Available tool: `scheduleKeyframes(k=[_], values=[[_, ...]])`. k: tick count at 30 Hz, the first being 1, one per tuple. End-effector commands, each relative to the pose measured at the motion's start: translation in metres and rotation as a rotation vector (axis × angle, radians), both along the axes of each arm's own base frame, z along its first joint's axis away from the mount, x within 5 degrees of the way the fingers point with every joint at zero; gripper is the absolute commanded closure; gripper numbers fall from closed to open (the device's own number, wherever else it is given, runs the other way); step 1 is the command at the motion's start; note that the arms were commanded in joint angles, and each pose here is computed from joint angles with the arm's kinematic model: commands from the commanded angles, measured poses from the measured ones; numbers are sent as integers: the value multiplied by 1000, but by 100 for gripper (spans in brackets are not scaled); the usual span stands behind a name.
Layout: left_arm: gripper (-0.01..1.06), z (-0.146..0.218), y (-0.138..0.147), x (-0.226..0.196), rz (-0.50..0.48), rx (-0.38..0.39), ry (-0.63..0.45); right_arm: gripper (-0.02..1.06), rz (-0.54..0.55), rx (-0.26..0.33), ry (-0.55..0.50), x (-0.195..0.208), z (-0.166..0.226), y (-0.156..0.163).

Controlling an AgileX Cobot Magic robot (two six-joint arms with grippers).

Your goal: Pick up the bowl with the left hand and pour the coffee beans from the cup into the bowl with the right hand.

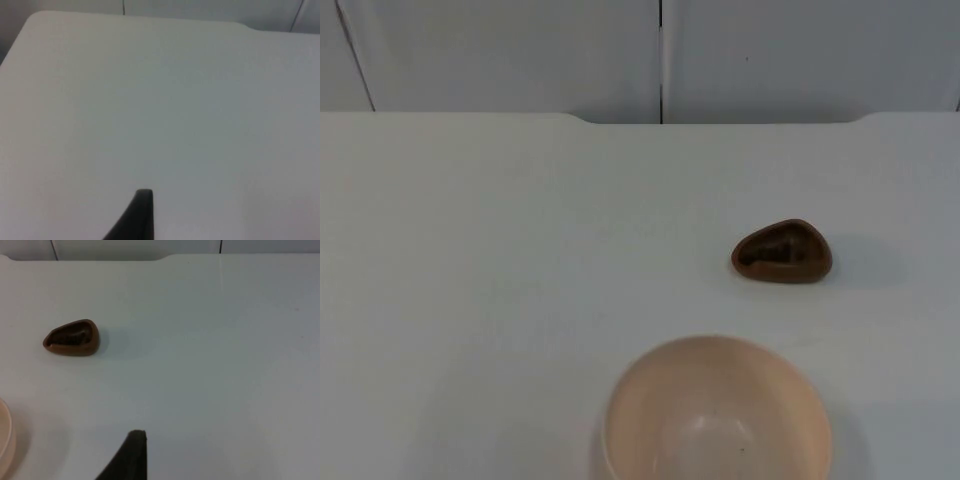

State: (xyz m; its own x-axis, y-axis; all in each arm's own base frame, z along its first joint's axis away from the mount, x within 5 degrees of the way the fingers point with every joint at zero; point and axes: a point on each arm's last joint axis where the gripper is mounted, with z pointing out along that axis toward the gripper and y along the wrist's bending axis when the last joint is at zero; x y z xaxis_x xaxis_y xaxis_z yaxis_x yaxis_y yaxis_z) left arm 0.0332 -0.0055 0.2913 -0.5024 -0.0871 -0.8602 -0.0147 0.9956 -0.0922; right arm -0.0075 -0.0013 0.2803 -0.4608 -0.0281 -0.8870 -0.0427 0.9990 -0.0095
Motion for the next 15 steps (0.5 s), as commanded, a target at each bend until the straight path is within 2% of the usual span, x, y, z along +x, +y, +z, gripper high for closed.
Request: scheduleKeyframes(k=[1,9,15], values=[[0,2,-1,6,-4,-28,6,-1,-11,3,-3,0,0,0],[0,2,-7,29,-43,-111,102,-1,-13,0,-3,0,0,-1],[4,15,-9,49,-84,-113,122,-1,-14,-1,-3,0,0,-1]])
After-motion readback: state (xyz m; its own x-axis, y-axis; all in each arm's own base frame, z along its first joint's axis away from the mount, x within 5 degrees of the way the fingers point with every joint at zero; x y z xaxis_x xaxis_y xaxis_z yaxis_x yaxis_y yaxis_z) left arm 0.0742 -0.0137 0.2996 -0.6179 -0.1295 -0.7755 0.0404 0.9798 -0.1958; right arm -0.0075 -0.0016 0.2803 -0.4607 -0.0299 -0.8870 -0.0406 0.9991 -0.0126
